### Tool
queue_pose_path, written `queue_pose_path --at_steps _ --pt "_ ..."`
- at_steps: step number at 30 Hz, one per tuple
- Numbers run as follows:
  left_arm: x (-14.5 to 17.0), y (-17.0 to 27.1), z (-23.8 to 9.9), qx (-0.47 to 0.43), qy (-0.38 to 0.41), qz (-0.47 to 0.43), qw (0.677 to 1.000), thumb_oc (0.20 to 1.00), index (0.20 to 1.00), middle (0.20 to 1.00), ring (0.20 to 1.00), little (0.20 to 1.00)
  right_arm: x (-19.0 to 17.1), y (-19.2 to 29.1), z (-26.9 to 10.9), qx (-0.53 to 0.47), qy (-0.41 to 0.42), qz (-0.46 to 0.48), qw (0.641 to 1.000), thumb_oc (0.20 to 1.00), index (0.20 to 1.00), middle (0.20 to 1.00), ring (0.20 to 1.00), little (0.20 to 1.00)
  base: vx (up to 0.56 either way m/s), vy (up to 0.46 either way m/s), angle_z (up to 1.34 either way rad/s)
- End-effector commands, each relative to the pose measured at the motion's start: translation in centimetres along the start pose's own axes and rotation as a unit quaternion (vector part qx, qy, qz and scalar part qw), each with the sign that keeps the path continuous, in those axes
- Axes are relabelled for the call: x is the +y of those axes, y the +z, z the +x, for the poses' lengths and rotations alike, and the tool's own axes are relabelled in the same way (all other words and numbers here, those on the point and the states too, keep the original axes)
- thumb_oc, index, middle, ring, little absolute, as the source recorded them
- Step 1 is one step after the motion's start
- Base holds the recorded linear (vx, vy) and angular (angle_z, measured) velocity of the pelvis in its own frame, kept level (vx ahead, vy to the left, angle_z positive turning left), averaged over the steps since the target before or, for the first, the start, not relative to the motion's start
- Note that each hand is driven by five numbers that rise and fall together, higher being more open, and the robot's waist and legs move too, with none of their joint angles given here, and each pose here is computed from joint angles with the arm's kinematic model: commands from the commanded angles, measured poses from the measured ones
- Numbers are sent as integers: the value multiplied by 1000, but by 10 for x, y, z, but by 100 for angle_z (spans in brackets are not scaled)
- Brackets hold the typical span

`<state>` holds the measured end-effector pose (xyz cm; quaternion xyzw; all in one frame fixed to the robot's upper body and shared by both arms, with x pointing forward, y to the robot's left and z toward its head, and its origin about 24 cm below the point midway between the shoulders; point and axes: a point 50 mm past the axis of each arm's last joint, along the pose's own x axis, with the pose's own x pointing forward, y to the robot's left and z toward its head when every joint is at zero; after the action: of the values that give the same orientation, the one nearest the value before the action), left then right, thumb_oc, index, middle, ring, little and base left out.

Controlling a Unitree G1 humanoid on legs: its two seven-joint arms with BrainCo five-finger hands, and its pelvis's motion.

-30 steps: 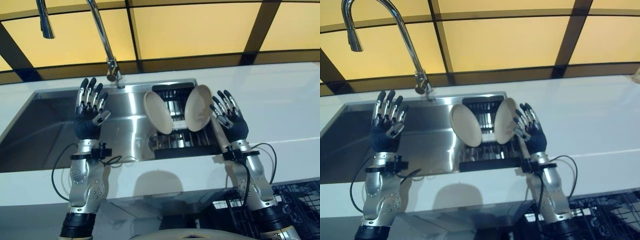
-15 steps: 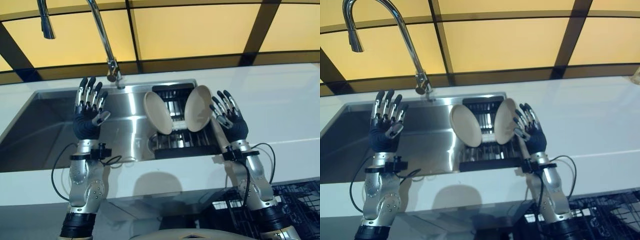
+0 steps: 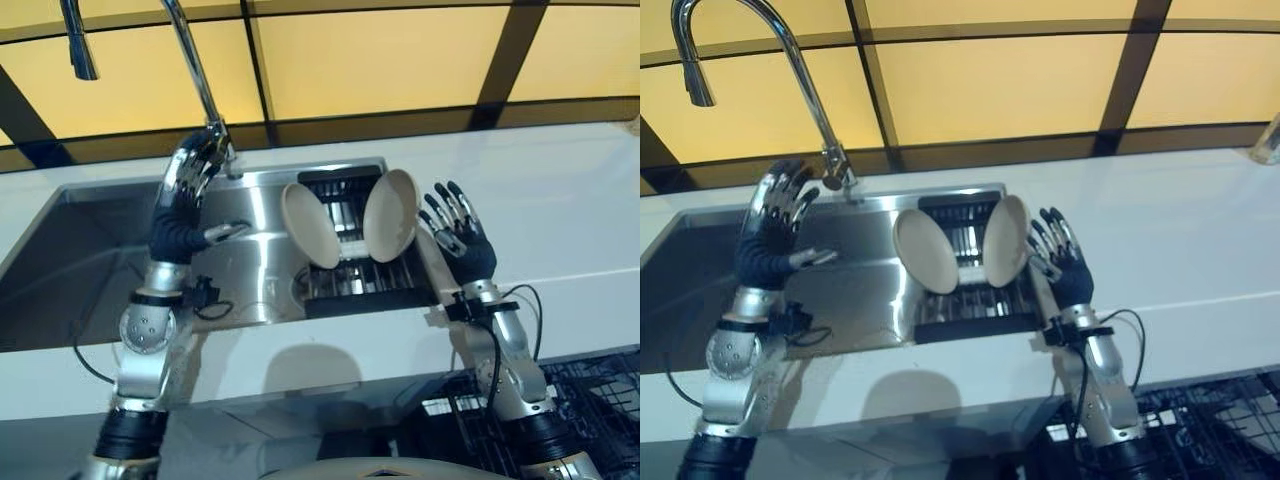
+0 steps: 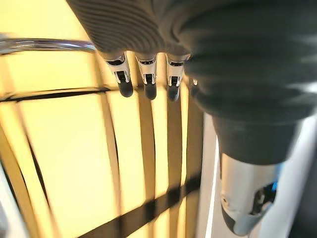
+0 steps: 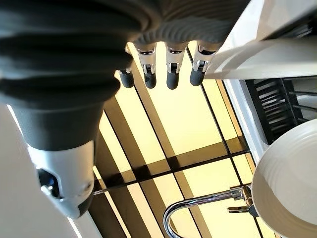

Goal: Pick up plates and place into dishwasher.

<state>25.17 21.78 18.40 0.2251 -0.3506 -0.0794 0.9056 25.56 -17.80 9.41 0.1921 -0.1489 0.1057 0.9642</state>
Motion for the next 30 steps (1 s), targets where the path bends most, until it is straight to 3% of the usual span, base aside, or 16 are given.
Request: queue_pose_path --at_steps 1,8,15,30 --pt "25 -4 11 -10 6 95 995 1000 1000 1000 1000 1000 10 13 3 -25 36 9 999 1000 1000 1000 1000 1000 35 27 -15" --pt "59 -11 24 21 -81 280 956 1000 1000 1000 1000 1000 0 14 0 -9 28 -7 1000 1000 1000 1000 1000 1000 33 38 -14" --pt "73 -2 40 14 -188 438 879 1000 1000 1000 1000 1000 -9 17 -1 -5 23 -12 1000 1000 1000 1000 1000 1000 16 10 -2" --pt "67 15 43 2 -319 509 799 1000 1000 1000 1000 1000 -16 19 -5 -7 5 -13 1000 1000 1000 1000 1000 1000 0 0 0"
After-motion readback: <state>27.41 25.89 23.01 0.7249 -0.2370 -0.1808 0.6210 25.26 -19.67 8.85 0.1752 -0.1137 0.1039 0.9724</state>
